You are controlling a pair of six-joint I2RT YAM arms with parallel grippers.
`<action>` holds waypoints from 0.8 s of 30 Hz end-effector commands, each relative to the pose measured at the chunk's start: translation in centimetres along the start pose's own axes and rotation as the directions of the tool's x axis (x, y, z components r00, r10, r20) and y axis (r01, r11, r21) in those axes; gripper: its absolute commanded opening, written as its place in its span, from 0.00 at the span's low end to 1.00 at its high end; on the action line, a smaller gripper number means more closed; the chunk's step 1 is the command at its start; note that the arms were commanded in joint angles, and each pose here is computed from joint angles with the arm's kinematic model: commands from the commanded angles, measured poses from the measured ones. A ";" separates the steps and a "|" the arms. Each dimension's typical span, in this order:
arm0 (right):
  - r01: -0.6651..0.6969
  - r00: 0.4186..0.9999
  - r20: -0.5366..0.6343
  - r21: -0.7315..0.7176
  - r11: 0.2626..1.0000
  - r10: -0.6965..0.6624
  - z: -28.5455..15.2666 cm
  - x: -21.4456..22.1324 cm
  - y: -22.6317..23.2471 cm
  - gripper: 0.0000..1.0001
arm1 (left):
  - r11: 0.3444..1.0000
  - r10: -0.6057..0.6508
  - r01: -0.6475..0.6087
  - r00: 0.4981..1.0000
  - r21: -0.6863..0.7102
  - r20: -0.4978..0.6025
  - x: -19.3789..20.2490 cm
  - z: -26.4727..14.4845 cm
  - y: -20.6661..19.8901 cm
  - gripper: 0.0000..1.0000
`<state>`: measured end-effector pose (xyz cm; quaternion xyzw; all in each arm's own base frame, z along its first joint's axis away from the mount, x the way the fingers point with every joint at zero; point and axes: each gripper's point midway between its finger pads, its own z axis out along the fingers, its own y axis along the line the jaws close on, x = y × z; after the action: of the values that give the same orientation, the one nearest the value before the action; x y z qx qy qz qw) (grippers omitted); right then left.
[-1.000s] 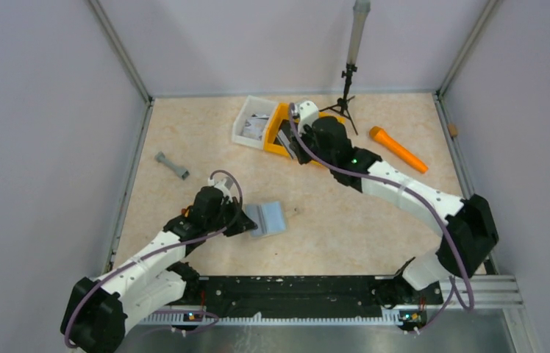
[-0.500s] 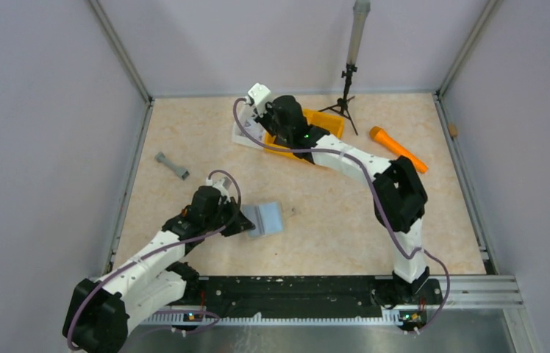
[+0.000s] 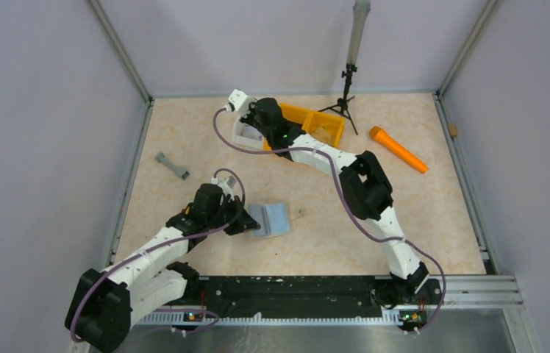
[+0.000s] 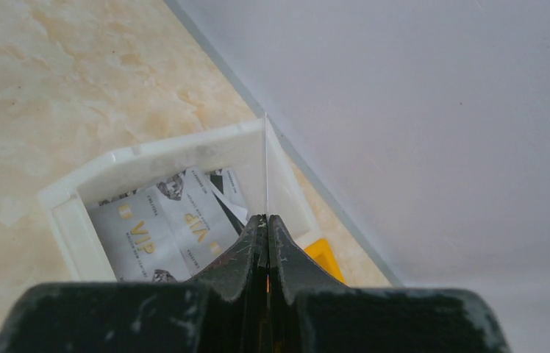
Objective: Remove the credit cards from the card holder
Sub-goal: Place the credit card in the storage box.
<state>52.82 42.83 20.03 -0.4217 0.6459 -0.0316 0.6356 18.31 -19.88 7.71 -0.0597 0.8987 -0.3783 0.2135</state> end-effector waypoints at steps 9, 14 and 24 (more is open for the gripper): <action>0.090 0.993 0.071 0.043 0.995 -0.093 3.2 -0.3 1.7 0.00 | 0.999 0.038 -0.039 0.998 0.018 0.040 -1.7 -0.3 -0.7 0.00; 0.131 0.990 0.045 0.016 0.991 -0.132 3.8 1.4 3.1 0.00 | 0.999 0.038 -0.039 0.998 0.007 0.046 -1.8 -0.3 -0.3 0.00; 0.292 0.956 -0.015 0.014 0.956 -0.292 4.4 3.6 3.9 0.00 | 1.000 0.028 -0.029 0.999 0.002 0.044 -1.6 -0.3 0.1 0.00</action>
<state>54.91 44.12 11.88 -0.5070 0.6097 -0.1165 0.5980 18.75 -18.93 7.32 -0.0648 0.9021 -0.3660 0.2192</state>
